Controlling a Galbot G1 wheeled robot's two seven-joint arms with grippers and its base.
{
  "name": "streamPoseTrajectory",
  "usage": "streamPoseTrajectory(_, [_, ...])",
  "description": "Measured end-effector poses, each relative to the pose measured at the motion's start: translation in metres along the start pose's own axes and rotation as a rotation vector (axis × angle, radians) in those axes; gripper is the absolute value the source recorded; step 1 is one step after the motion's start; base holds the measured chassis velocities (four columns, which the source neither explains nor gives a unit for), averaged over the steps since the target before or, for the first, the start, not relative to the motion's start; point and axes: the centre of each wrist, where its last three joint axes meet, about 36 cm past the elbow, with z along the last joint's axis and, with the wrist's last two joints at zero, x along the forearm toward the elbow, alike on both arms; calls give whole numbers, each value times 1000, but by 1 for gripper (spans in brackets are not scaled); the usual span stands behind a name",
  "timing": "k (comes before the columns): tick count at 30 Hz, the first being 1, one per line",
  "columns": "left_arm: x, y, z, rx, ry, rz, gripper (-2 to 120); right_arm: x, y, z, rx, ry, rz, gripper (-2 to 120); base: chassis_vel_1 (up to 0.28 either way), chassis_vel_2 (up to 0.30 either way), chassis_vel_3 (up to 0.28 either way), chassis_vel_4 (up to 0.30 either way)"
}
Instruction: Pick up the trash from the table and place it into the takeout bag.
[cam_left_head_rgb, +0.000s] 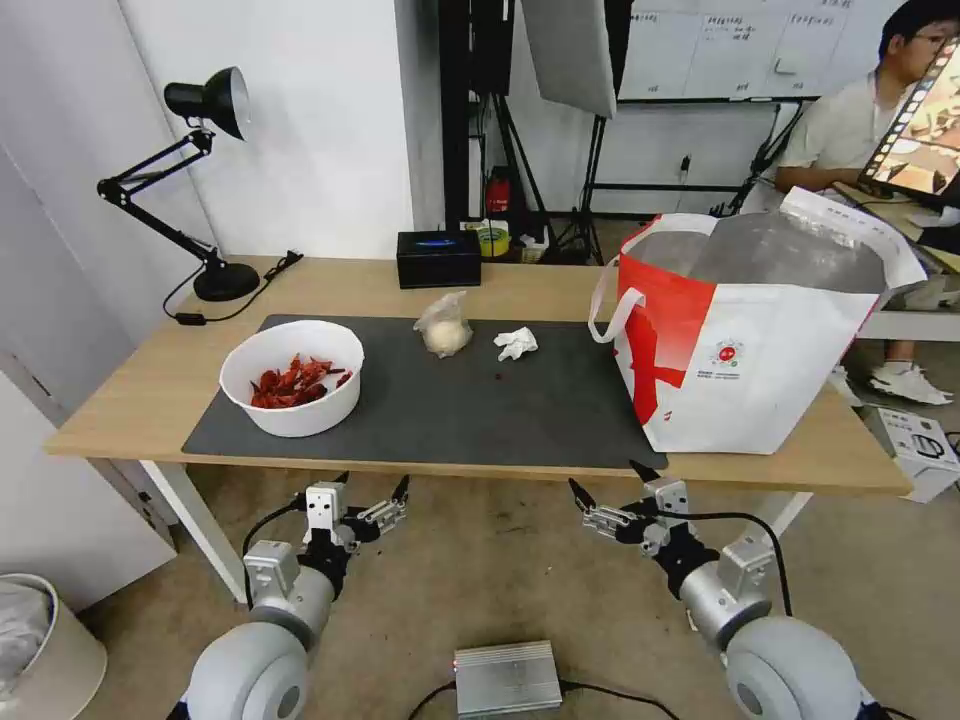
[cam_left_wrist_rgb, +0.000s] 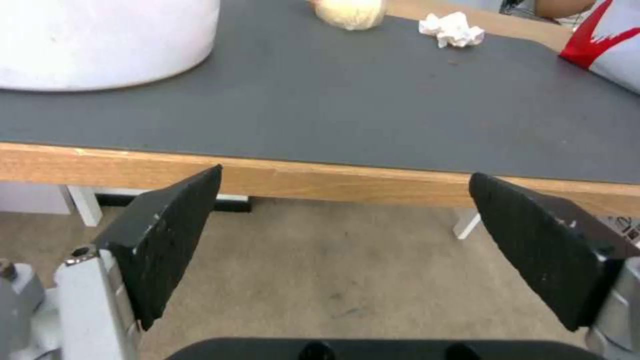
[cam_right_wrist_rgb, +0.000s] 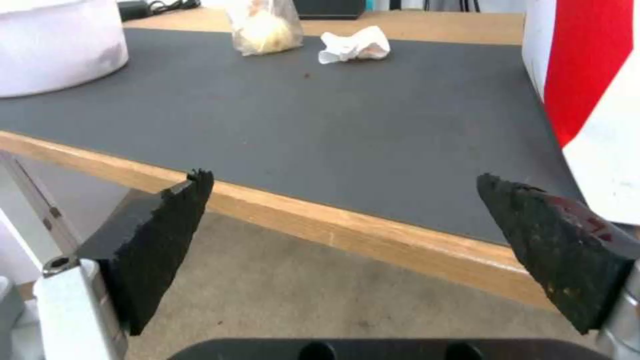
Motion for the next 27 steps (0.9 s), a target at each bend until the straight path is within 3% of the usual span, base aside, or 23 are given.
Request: streamPoseTrajectory(27, [9, 3, 2, -55, -45, -35, 100, 1, 6, -10, -37, -22, 13, 100, 0, 0, 0, 0])
